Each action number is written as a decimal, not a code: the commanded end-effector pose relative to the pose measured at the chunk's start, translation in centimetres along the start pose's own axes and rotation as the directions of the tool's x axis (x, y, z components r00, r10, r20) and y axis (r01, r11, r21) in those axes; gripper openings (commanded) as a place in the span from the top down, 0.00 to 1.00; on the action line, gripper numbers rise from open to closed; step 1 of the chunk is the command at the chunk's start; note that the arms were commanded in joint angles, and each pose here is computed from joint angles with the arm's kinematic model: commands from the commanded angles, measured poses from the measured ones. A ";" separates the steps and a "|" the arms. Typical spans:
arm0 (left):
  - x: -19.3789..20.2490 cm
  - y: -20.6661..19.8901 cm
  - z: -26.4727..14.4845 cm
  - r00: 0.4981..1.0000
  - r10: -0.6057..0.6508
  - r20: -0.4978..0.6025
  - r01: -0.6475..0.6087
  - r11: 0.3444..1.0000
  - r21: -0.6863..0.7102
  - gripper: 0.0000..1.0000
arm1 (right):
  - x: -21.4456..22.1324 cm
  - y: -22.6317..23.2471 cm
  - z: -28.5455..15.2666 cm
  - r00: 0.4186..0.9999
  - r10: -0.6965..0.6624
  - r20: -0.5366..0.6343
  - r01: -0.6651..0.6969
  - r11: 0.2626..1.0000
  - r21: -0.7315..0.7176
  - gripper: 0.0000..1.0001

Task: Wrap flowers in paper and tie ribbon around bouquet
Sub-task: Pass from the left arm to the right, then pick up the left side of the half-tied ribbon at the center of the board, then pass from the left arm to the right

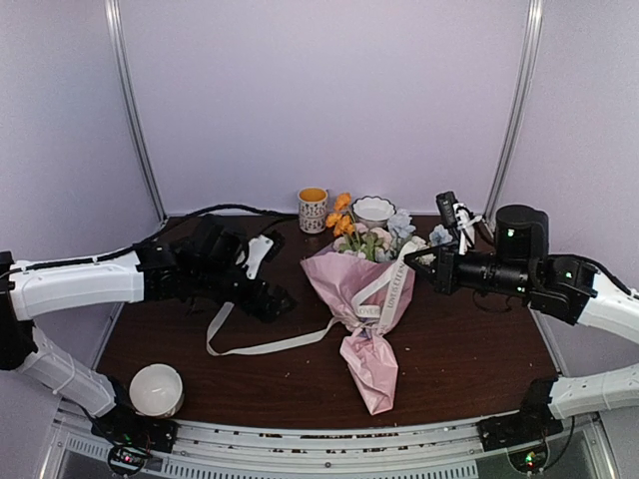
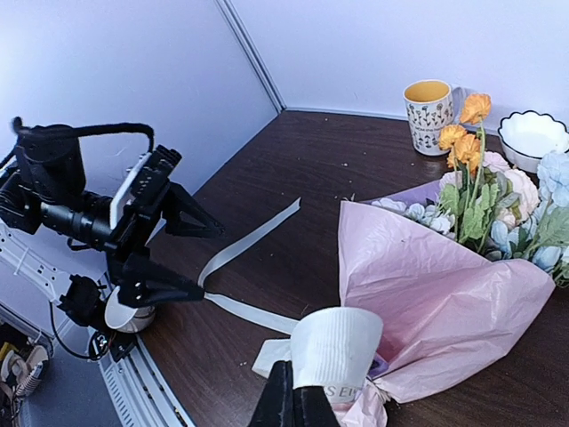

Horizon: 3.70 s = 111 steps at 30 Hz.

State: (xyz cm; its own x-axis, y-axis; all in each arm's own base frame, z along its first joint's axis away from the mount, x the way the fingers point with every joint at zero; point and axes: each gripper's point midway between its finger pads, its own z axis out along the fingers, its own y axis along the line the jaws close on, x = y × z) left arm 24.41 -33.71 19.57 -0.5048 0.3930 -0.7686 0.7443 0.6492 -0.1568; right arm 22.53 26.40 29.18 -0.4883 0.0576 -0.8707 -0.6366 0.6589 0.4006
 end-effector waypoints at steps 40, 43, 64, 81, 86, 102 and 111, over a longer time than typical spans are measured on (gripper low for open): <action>27.5 19.2 -8.4 0.571 -0.748 0.339 0.744 0.298 -0.598 1.00 | 2.2 -18.3 -11.1 0.897 0.361 0.255 -0.442 0.741 0.506 1.00; 26.9 19.7 -9.9 0.538 -0.717 0.444 0.794 0.254 -0.552 1.00 | 5.2 -21.6 -12.5 0.847 0.441 0.297 -0.530 0.653 0.540 1.00; 22.1 20.9 -12.2 0.653 -0.620 0.434 0.730 0.363 -0.580 1.00 | 13.0 -26.5 -13.4 0.775 0.577 0.259 -0.591 0.516 0.620 1.00; -5.7 7.3 -11.7 0.866 -0.116 0.487 0.229 0.957 -0.177 1.00 | 7.1 -23.0 -11.4 0.886 0.438 0.151 -0.425 0.638 0.642 0.36; -13.4 -0.6 -14.1 0.820 0.065 0.569 -0.048 0.998 -0.045 1.00 | 0.5 -9.8 -3.0 0.995 0.097 -0.029 -0.089 0.975 0.203 0.39; -22.3 -12.3 -20.6 0.623 0.123 0.773 -0.391 0.904 0.171 1.00 | 3.5 8.3 8.7 0.962 -0.199 -0.186 0.087 0.872 -0.482 0.32; -22.7 -12.8 -20.4 0.612 0.116 0.782 -0.406 0.895 0.185 1.00 | 4.9 7.2 10.4 0.958 -0.182 -0.224 0.067 0.894 -0.442 0.78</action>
State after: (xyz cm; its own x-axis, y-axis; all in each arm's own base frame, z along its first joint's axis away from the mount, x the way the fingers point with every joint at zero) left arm 18.15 -38.24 48.77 0.0575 -0.1220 -0.9909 0.9484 0.3166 0.0161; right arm 21.56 38.64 22.80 -0.5141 -0.2759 -0.8121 -0.8508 0.2837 0.4422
